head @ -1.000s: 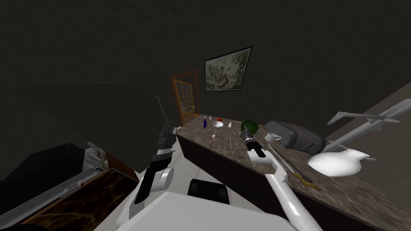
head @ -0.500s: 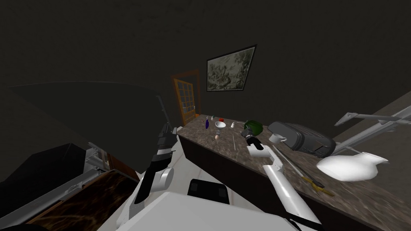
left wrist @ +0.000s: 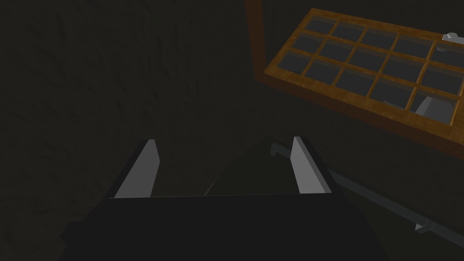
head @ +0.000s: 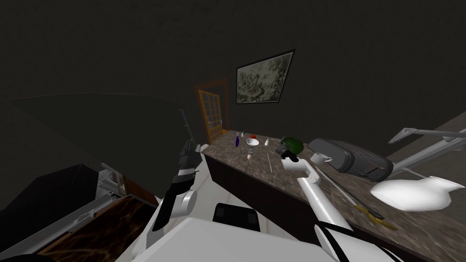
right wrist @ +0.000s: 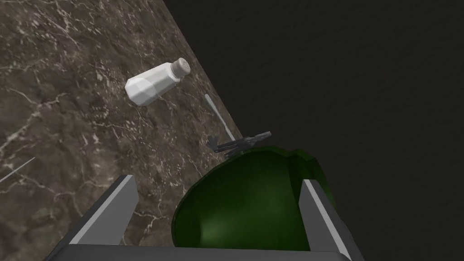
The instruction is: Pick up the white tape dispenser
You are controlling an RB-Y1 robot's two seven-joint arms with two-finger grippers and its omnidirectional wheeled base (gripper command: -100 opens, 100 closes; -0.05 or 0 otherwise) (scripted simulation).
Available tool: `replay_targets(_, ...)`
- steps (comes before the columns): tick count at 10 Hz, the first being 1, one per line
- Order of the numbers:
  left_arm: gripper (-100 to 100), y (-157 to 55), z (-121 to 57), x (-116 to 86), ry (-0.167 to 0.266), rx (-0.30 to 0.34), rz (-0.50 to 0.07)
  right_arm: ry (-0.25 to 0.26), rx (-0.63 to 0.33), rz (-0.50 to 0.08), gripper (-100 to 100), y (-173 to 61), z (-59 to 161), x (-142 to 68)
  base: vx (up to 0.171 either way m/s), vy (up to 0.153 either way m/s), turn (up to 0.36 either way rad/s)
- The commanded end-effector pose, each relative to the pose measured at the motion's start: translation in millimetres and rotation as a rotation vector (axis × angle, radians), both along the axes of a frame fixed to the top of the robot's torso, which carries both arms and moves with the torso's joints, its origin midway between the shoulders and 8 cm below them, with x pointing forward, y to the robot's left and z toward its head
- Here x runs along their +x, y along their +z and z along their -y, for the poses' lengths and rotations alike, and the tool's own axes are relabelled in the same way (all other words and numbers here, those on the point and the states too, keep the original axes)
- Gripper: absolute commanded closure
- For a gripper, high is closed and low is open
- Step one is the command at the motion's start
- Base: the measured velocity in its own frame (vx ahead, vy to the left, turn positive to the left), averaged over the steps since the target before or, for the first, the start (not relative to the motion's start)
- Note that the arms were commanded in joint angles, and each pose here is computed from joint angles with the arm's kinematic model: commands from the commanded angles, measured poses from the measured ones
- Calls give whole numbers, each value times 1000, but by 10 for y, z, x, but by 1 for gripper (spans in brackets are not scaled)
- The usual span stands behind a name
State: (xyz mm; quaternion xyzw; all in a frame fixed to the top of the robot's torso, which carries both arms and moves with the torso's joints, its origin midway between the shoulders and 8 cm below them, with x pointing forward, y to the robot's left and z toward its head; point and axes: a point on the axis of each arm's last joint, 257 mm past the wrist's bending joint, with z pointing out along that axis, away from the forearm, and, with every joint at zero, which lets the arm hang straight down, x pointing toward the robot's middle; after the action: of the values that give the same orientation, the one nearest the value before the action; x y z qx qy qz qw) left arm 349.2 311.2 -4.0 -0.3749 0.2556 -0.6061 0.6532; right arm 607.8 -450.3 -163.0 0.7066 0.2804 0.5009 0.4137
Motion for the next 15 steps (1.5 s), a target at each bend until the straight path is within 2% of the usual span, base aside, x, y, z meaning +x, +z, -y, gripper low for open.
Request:
replay_targets(1, 0, 0, 0, 0, 0, 0, 0, -32, 42, -27, -100, -41, 52, 53, 33, 86, -8)
replay_targets(2, 0, 0, 0, 0, 0, 0, 0, -36, 44, -33, -100, -57, 59, 47, 12, 38, 2)
replay_targets(3, 0, 0, 0, 0, 0, 0, 0, -77, 107, -44, -100, -48, 192, 95, 33, 89, 1)
replay_targets(4, 0, 0, 0, 0, 0, 0, 0, -86, 114, -62, -100, -88, 203, 107, 28, 93, -8)
replay_targets(5, 0, 0, 0, 0, 0, 0, 0, -123, 176, -65, -100, -67, 318, 134, 46, 118, -8)
replay_targets(6, 0, 0, 0, 0, 0, 0, 0, -134, 187, -88, -100, -116, 324, 155, 35, 106, -12)
replay_targets(9, 0, 0, 0, 0, 0, 0, 0, -211, 327, -116, -100, -126, 495, 221, 45, 115, -11)
replay_targets(10, 0, 0, 0, 0, 0, 0, 0, -224, 339, -144, -100, -190, 494, 216, 39, 105, -15)
replay_targets(13, 0, 0, 0, 0, 0, 0, 0, -289, 483, -178, -100, -203, 558, 256, 45, 115, -14)
replay_targets(14, 0, 0, 0, 0, 0, 0, 0, -305, 495, -215, -100, -305, 552, 223, 46, 98, -13)
replay_targets(15, 0, 0, 0, 0, 0, 0, 0, -305, 495, -215, -100, -305, 552, 223, 19, 40, 0)
